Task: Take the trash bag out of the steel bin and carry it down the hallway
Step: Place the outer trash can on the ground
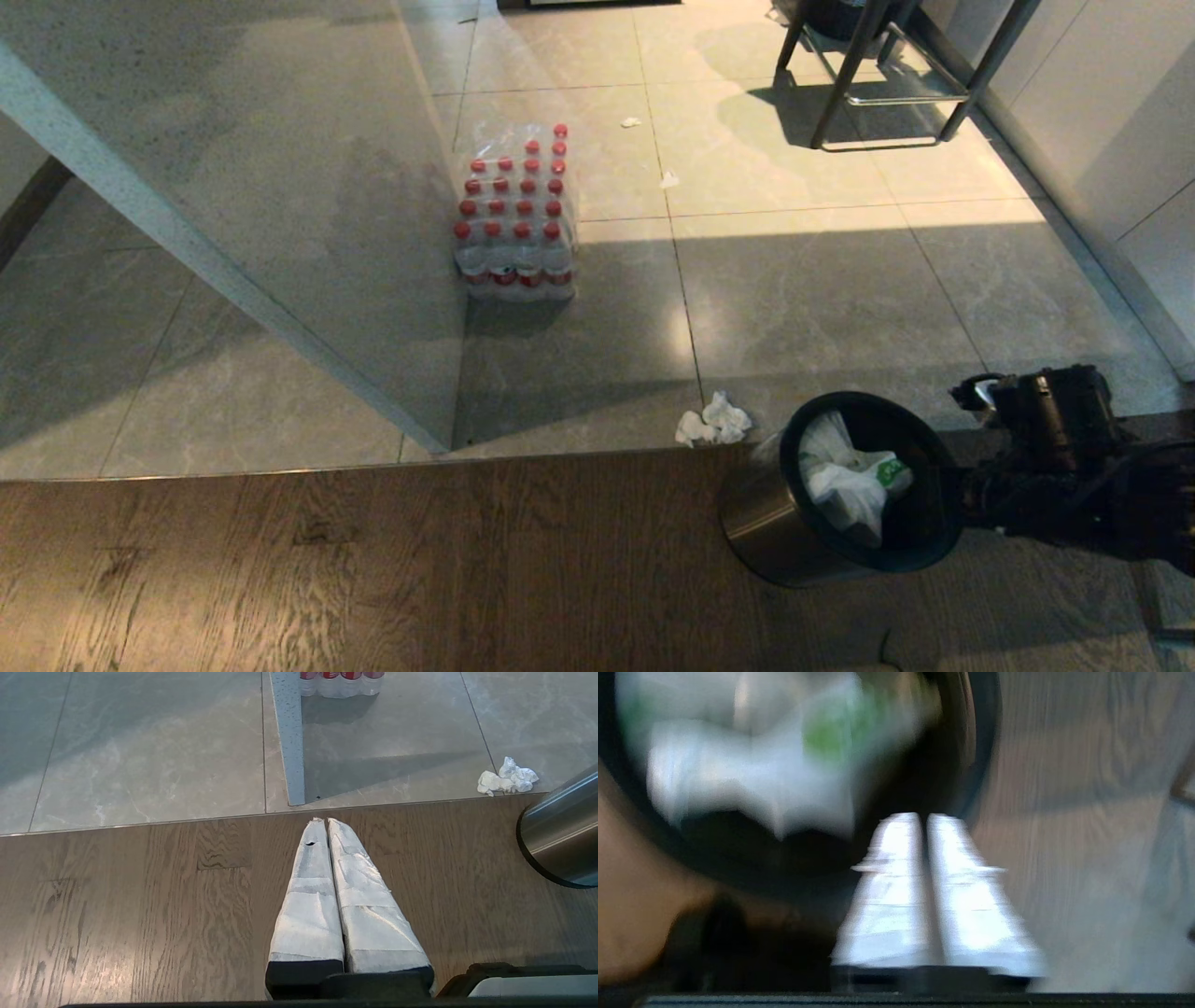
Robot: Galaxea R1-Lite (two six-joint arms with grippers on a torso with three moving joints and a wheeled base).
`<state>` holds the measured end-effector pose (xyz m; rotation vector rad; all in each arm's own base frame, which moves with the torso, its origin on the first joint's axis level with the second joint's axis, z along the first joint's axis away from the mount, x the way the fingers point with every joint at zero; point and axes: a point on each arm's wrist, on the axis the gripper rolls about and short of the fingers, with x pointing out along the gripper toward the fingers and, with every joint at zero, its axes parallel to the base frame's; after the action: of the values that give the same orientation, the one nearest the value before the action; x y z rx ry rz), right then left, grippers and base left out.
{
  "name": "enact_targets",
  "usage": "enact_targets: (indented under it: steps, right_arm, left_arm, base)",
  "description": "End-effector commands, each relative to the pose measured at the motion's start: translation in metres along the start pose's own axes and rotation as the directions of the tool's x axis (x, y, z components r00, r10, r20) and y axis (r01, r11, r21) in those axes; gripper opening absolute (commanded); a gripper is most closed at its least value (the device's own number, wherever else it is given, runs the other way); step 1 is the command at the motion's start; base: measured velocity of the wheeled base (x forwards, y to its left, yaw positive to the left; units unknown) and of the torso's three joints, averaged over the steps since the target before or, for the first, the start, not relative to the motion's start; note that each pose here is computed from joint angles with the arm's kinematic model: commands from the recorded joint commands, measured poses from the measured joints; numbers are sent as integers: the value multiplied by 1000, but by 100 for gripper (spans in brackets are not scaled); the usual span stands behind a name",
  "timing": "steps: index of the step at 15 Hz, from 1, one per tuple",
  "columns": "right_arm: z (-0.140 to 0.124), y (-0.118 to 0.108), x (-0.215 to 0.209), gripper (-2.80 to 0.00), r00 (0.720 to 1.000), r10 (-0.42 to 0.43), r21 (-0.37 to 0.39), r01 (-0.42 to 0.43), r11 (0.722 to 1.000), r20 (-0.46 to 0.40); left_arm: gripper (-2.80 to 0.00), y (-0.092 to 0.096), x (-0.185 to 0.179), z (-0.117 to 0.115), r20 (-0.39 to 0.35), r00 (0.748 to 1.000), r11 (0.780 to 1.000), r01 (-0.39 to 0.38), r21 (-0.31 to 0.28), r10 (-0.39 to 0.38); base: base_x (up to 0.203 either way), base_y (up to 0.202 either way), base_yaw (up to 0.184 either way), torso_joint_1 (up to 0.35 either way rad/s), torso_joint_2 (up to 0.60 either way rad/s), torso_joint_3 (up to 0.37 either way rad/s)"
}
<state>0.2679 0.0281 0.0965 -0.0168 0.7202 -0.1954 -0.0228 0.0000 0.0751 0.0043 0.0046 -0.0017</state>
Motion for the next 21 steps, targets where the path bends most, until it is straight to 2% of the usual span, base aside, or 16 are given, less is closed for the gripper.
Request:
enact_targets:
  steps: [1,4,6,8,11,17,18,19,21]
  right_arm:
    - [5,4,38,0,998,-47,-16,47,999,-30]
    - [15,-6,26,0,998,-67,0,67,998,22]
    - [18,-21,17,0,994,-97,34,96,995,41]
    - [17,-32,20,0,991,-133,47,132,990,28]
    - [8,-33,46,0,986,-166,40,167,985,-29]
    - [11,-25,96,0,984,-180,59,180,982,-19]
    - [9,-24,102,-163,983,-181,66,182,981,-24]
    - [6,-25,106,-280,983,-183,78,185,980,-30]
    - [-1,-24,115,-280,980,-189,71,193,979,-54]
  left_arm:
    - [-280,0,0,0,-2,1000,1000,0,0,0]
    - [-280,0,0,0,0,1000,1000,0,0,0]
    - [-280,0,0,0,0,1000,1000,0,0,0]
    - [-280,0,0,0,-2,1000,1000,0,0,0]
    - [-280,0,0,0,0,1000,1000,0,1,0]
    - [-280,0,0,0,-1,1000,1000,0,1,0]
    - [-280,0,0,0,-1,1000,1000,0,1,0]
    - [-280,0,0,0,-1,1000,1000,0,0,0]
    - [-280,0,0,0,-1,1000,1000,0,1,0]
  base:
    - [0,0,0,0,0,0]
    - [0,0,0,0,0,0]
    - [0,0,0,0,0,0]
    - [0,0,0,0,0,0]
    - [0,0,0,0,0,0]
    - [0,0,0,0,0,0]
    - [0,0,0,0,0,0]
    - [0,0,0,0,0,0]
    - [0,0,0,0,0,0]
